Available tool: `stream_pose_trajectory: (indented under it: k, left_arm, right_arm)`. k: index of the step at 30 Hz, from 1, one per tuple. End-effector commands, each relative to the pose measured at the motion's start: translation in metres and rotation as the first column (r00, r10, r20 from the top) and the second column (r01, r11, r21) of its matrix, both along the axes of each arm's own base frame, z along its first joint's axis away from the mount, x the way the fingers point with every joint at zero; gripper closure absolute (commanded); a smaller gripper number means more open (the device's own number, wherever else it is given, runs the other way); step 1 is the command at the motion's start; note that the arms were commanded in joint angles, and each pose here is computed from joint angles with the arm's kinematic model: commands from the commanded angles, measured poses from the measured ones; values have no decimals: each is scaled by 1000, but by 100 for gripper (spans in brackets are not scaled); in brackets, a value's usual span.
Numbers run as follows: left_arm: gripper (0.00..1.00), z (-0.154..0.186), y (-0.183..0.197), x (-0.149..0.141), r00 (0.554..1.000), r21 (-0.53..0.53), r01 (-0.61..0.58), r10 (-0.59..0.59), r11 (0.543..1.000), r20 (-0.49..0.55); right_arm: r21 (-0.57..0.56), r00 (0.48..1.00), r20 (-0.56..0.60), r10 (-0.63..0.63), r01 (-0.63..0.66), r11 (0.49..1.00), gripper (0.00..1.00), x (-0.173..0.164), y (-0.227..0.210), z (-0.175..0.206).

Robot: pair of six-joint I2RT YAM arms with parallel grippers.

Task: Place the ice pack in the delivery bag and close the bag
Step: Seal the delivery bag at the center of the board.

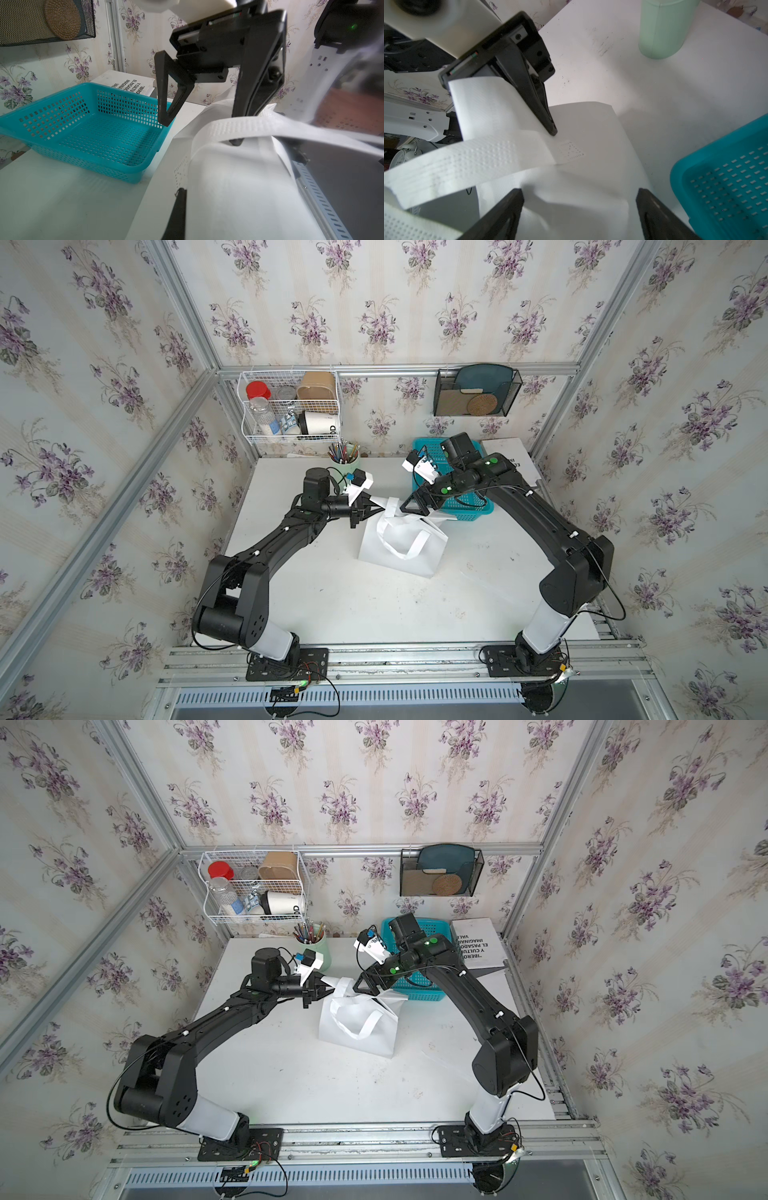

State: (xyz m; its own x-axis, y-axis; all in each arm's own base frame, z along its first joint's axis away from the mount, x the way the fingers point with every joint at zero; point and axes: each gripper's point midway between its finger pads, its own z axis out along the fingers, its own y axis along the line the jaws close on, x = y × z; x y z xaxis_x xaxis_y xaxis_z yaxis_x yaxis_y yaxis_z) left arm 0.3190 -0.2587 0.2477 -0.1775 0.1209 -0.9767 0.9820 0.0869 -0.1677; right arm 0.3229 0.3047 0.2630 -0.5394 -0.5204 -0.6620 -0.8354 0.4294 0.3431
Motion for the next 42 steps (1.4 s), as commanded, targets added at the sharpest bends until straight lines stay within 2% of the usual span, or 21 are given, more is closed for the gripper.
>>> stream_pose_trajectory:
  k: [1, 6, 9, 13, 18, 21, 26, 29, 30, 31, 36, 38, 42]
  left_arm:
    - [100, 10, -2, 1, 999, -18, 19, -19, 1000, 43]
    - [100, 10, -3, 4, 999, -20, 22, -21, 1000, 39]
    - [100, 10, -3, 5, 999, -20, 21, -20, 1000, 37]
    - [100, 9, -3, 5, 999, -19, 19, -19, 1000, 33]
    - [100, 9, -3, 5, 999, -17, 16, -16, 1000, 28]
    - [100, 8, -3, 4, 1000, -13, 16, -16, 1000, 27]
    - [100, 7, -2, 5, 1000, -8, 10, -9, 1000, 26]
    - [100, 6, 0, 7, 1000, 2, -7, 7, 1000, 25]
    - [94, 5, 1, 8, 999, 9, -18, 18, 1000, 27]
    - [86, 4, 2, 9, 999, 21, -32, 32, 999, 32]
    - [56, -9, 23, 1, 990, 110, -114, 103, 987, 101]
    - [50, -13, 34, -3, 981, 147, -161, 142, 976, 130]
    - [47, -22, 63, -6, 951, 242, -294, 257, 925, 174]
  right_arm:
    - [-10, 1000, -1, 2, -2, 1000, 12, -2, -1, 0]
    - [-68, 999, -24, 46, -48, 997, 13, -18, 14, -22]
    - [-135, 999, -5, 32, -32, 990, 15, -14, 12, -35]
    - [-152, 999, 44, 0, 7, 988, 21, -4, 10, -31]
    - [-207, 993, 112, -41, 64, 976, 41, 12, 2, -30]
    - [-220, 989, 139, -43, 73, 973, 57, 15, -1, -29]
    - [-184, 990, 143, -2, 29, 983, 84, 9, 4, -22]
    - [-145, 990, 143, 6, 15, 989, 98, 7, 7, -17]
    - [-134, 990, 140, 5, 14, 991, 100, 7, 7, -15]
    - [-124, 991, 136, 1, 16, 992, 100, 8, 6, -14]
    - [-43, 992, 121, -24, 29, 999, 100, 11, 1, -5]
    - [-22, 993, 115, -22, 24, 999, 100, 7, 1, -5]
    - [-14, 993, 104, -58, 60, 998, 94, 18, -12, -8]
